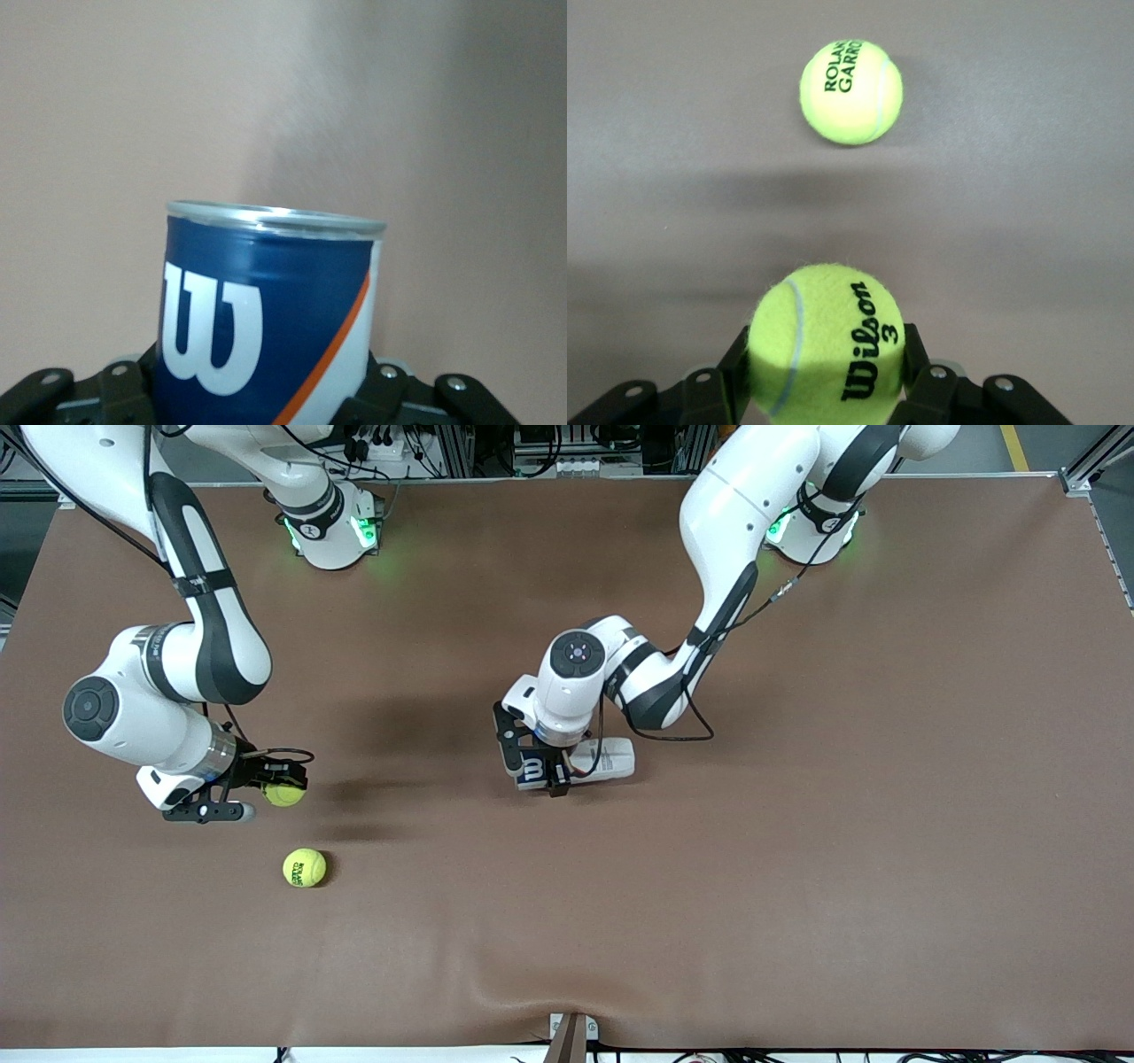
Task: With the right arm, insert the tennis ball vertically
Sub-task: 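Lift the can upright with the left gripper, open end up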
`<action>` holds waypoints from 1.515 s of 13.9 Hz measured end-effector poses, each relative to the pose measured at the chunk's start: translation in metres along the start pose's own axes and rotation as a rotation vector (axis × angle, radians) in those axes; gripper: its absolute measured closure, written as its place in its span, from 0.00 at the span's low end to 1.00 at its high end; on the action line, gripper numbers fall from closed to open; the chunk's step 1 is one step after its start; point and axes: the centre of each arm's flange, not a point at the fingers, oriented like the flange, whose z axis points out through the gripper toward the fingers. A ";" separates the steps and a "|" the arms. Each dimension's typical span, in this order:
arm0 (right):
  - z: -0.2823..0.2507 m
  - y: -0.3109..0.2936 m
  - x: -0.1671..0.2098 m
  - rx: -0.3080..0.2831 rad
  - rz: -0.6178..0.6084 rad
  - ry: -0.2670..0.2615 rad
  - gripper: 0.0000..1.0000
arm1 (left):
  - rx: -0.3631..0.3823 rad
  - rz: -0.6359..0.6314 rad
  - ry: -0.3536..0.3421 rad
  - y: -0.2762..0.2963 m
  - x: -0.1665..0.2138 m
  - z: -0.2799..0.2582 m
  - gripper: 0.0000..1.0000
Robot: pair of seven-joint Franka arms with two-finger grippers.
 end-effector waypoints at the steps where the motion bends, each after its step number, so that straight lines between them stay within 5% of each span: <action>1: -0.006 -0.002 0.001 0.003 -0.003 -0.015 0.33 | 0.011 -0.047 0.020 -0.003 0.006 -0.016 0.27; 10: -0.036 -0.043 0.012 -0.071 0.002 -0.017 0.33 | 0.078 -0.384 0.226 -0.021 0.038 -0.137 0.26; 21: -0.038 -0.041 0.012 -0.078 0.003 -0.014 0.33 | 0.264 -0.658 0.348 0.049 0.067 -0.133 0.26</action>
